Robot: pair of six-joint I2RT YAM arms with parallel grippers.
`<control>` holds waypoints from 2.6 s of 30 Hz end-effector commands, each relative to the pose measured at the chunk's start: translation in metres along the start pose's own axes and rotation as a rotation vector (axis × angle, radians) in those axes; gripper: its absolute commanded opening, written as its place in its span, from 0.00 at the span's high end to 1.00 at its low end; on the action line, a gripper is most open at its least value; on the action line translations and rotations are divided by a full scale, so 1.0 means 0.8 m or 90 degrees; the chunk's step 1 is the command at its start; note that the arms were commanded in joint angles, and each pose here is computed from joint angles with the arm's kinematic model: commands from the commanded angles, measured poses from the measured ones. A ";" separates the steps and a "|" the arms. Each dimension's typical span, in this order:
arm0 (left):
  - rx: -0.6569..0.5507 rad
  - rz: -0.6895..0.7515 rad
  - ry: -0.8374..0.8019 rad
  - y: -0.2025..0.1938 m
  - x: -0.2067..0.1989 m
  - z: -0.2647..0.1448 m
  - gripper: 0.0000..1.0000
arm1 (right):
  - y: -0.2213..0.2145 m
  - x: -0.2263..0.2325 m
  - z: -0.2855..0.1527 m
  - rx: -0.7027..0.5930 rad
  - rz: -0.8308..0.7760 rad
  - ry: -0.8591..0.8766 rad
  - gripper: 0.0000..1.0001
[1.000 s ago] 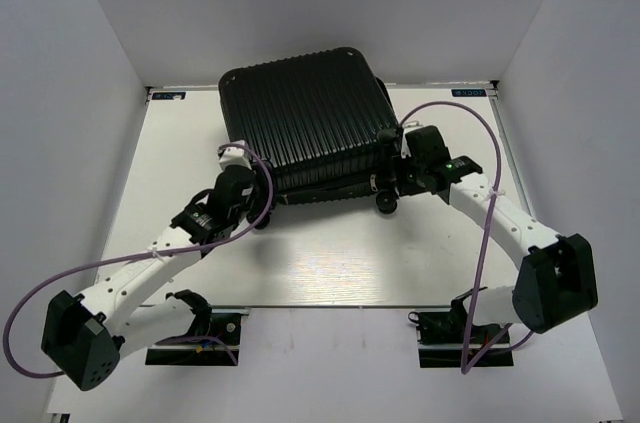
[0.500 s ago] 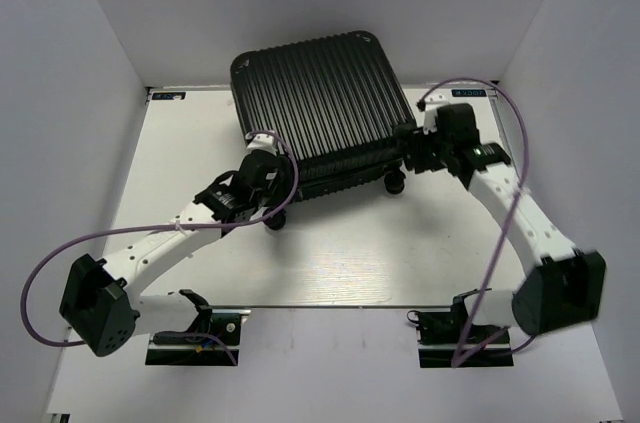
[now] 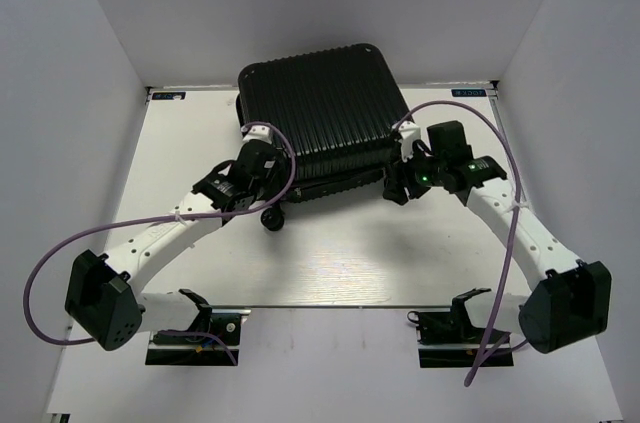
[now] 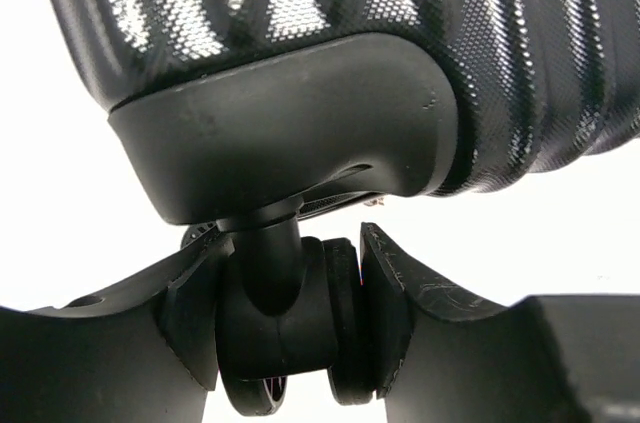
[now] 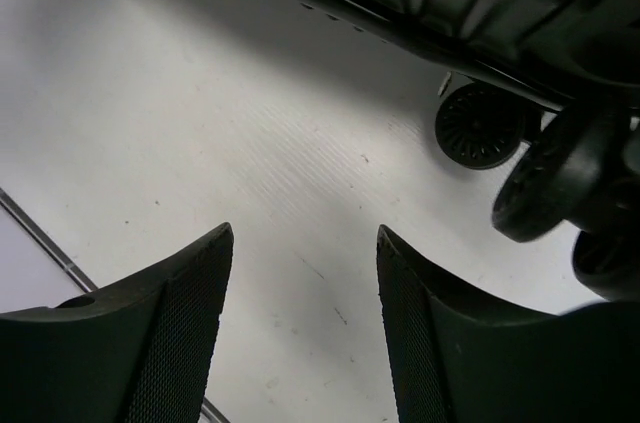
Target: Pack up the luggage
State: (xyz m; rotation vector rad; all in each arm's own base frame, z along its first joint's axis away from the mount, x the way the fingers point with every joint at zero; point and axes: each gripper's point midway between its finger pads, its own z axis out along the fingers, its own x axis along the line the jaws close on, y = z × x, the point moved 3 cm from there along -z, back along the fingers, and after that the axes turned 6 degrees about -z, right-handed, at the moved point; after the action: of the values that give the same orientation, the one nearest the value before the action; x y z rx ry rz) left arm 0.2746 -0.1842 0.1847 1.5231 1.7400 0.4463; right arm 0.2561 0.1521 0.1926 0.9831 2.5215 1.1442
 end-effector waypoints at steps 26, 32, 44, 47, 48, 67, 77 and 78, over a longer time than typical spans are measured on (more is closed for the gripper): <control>-0.026 -0.051 0.110 0.010 0.030 -0.009 0.82 | 0.053 -0.032 0.035 -0.053 -0.076 -0.105 0.48; -0.025 -0.055 0.120 0.006 0.033 -0.004 0.85 | 0.011 0.017 0.040 -0.037 -0.095 -0.010 0.48; -0.025 -0.062 0.158 -0.001 0.048 -0.002 0.86 | 0.006 -0.048 0.102 -0.078 -0.013 -0.285 0.39; -0.026 -0.067 0.156 0.000 0.047 -0.004 0.86 | 0.002 -0.052 0.113 -0.112 0.000 -0.304 0.36; -0.025 -0.067 0.157 -0.001 0.049 -0.004 0.86 | 0.010 -0.053 0.115 -0.142 0.000 -0.309 0.36; -0.013 -0.070 0.154 -0.012 0.054 -0.008 0.89 | 0.051 -0.070 0.125 -0.280 0.034 -0.381 0.62; -0.008 -0.060 0.157 -0.014 0.056 -0.007 0.93 | 0.065 -0.080 0.115 -0.320 0.018 -0.431 0.77; -0.007 -0.058 0.158 -0.015 0.057 -0.007 0.93 | 0.062 -0.081 0.114 -0.315 0.017 -0.439 0.75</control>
State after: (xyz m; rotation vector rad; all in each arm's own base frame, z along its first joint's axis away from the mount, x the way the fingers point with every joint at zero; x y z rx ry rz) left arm 0.2772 -0.1697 0.1797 1.3537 1.9134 0.5280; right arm 0.3383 0.1889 0.1076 1.0661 1.8717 1.0083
